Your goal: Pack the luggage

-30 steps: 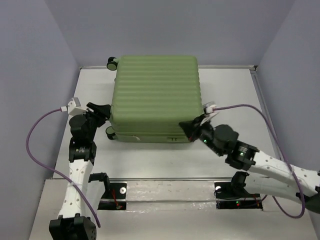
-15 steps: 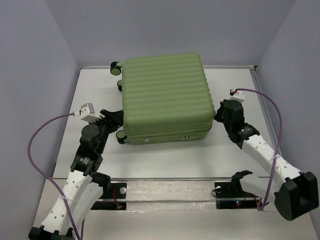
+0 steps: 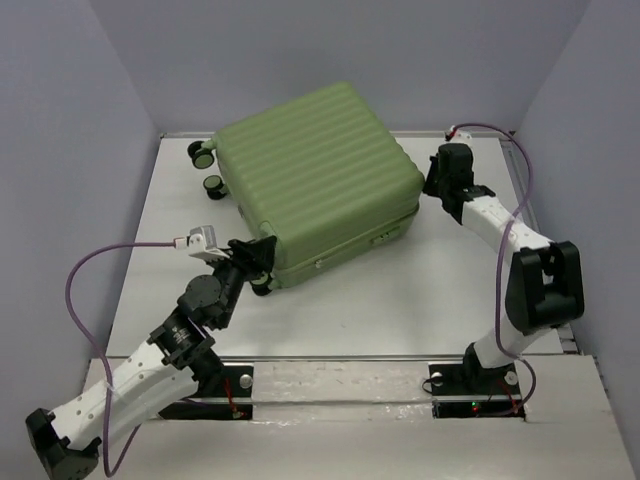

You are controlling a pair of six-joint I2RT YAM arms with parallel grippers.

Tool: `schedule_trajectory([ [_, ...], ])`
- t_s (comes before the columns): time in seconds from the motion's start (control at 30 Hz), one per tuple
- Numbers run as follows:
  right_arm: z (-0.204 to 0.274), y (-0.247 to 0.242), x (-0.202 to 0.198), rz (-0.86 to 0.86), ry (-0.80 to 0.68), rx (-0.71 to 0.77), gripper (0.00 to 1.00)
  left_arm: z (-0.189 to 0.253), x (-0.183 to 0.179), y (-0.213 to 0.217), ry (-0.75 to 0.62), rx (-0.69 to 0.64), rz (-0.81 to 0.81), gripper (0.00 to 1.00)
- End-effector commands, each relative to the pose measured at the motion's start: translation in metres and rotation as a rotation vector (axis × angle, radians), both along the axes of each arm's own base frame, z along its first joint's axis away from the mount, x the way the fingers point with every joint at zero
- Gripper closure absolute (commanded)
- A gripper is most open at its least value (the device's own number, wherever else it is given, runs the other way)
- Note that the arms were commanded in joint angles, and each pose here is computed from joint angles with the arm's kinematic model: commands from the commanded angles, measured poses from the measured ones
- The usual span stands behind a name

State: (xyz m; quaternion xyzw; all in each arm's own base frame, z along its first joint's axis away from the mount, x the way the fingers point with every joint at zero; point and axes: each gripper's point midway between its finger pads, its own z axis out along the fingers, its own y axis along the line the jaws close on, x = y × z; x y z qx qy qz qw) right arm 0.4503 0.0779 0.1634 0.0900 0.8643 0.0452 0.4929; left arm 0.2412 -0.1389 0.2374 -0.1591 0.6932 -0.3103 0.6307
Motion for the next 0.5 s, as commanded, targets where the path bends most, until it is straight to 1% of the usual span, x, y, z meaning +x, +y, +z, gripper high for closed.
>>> schedule_trajectory([
  [0.0,0.060,0.178,0.009,0.558,-0.095,0.368,0.93,-0.053,-0.102,-0.118,0.098,0.162,-0.716,0.94],
  [0.03,0.065,0.183,0.015,0.573,-0.099,0.379,0.90,-0.053,-0.107,-0.123,0.092,0.169,-0.739,0.94],
  [0.07,0.081,0.193,0.024,0.613,-0.121,0.398,0.77,-0.045,-0.111,-0.129,0.065,0.161,-0.759,0.94],
  [0.13,0.091,0.194,0.027,0.626,-0.124,0.380,0.59,-0.041,-0.123,-0.143,0.052,0.171,-0.813,0.94],
  [0.17,0.110,0.188,0.027,0.605,-0.164,0.359,0.39,-0.035,-0.123,-0.149,0.030,0.161,-0.821,0.94],
  [0.2,0.115,0.182,0.023,0.599,-0.176,0.325,0.32,-0.031,-0.128,-0.154,0.015,0.149,-0.840,0.94],
  [0.23,0.124,0.177,0.020,0.590,-0.201,0.307,0.27,-0.026,-0.127,-0.157,0.004,0.139,-0.843,0.94],
  [0.27,0.117,0.167,0.013,0.561,-0.189,0.280,0.24,-0.018,-0.126,-0.162,-0.013,0.130,-0.848,0.94],
  [0.3,0.141,0.159,-0.001,0.561,-0.244,0.266,0.24,-0.014,-0.125,-0.164,-0.020,0.126,-0.844,0.94],
  [0.37,0.144,0.144,-0.017,0.538,-0.271,0.220,0.24,0.004,-0.117,-0.167,-0.047,0.110,-0.810,0.94],
  [0.4,0.143,0.134,-0.038,0.531,-0.286,0.213,0.25,0.005,-0.115,-0.168,-0.047,0.115,-0.798,0.94],
  [0.47,0.135,0.125,-0.060,0.526,-0.301,0.222,0.29,0.014,-0.109,-0.169,-0.058,0.108,-0.773,0.94],
])
